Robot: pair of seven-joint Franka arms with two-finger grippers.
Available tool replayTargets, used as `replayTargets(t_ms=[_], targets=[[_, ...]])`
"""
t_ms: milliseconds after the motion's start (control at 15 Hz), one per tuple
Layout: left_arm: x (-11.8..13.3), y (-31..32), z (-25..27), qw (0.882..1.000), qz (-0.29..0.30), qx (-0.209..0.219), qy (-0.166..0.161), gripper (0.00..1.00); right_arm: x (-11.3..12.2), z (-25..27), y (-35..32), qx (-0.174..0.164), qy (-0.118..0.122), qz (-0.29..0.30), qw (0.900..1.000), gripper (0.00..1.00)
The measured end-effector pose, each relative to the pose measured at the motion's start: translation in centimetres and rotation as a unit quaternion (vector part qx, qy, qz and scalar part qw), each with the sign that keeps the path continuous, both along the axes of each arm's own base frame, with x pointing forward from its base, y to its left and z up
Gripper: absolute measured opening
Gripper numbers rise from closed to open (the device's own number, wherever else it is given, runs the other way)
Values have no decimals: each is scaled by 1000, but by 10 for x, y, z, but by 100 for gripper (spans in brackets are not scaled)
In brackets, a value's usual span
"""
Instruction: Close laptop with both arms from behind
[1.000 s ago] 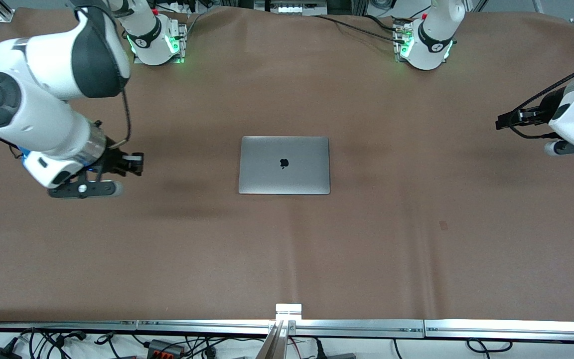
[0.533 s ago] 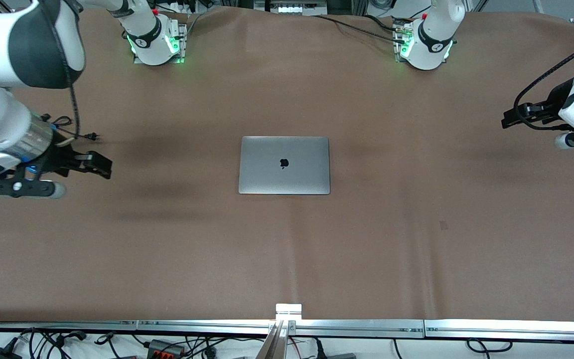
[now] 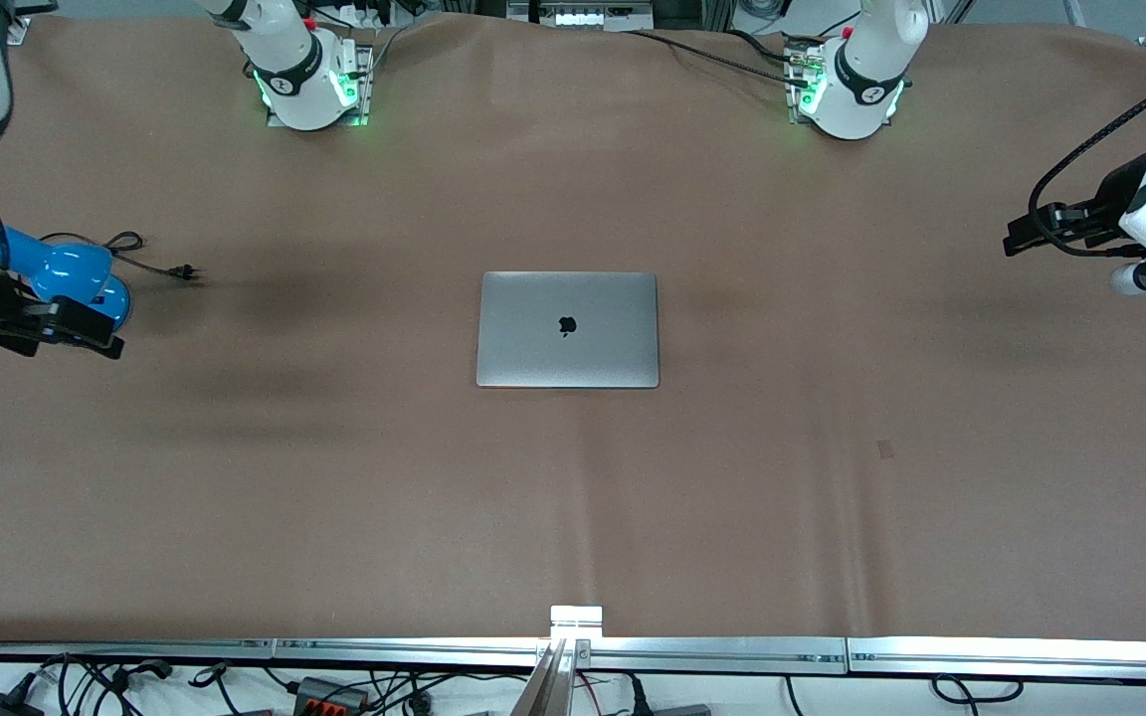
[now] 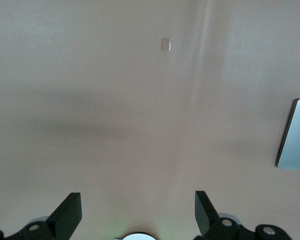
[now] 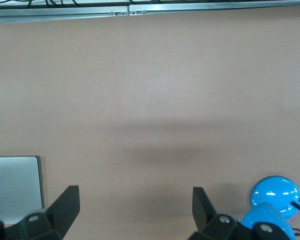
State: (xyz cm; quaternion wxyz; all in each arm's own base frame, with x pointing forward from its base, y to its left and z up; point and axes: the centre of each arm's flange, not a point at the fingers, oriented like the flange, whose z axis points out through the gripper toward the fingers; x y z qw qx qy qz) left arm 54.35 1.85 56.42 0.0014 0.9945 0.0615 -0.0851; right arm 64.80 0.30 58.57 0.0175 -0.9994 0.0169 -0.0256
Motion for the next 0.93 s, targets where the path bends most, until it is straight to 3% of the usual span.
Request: replayTargets(t_ms=[333, 933], targets=[[0, 0, 0, 1000, 0, 0, 0, 100, -16, 7, -23, 1, 1, 9, 1000, 100], [-2, -7, -1, 1000, -3, 1, 7, 100, -19, 6, -23, 6, 6, 13, 1000, 100]])
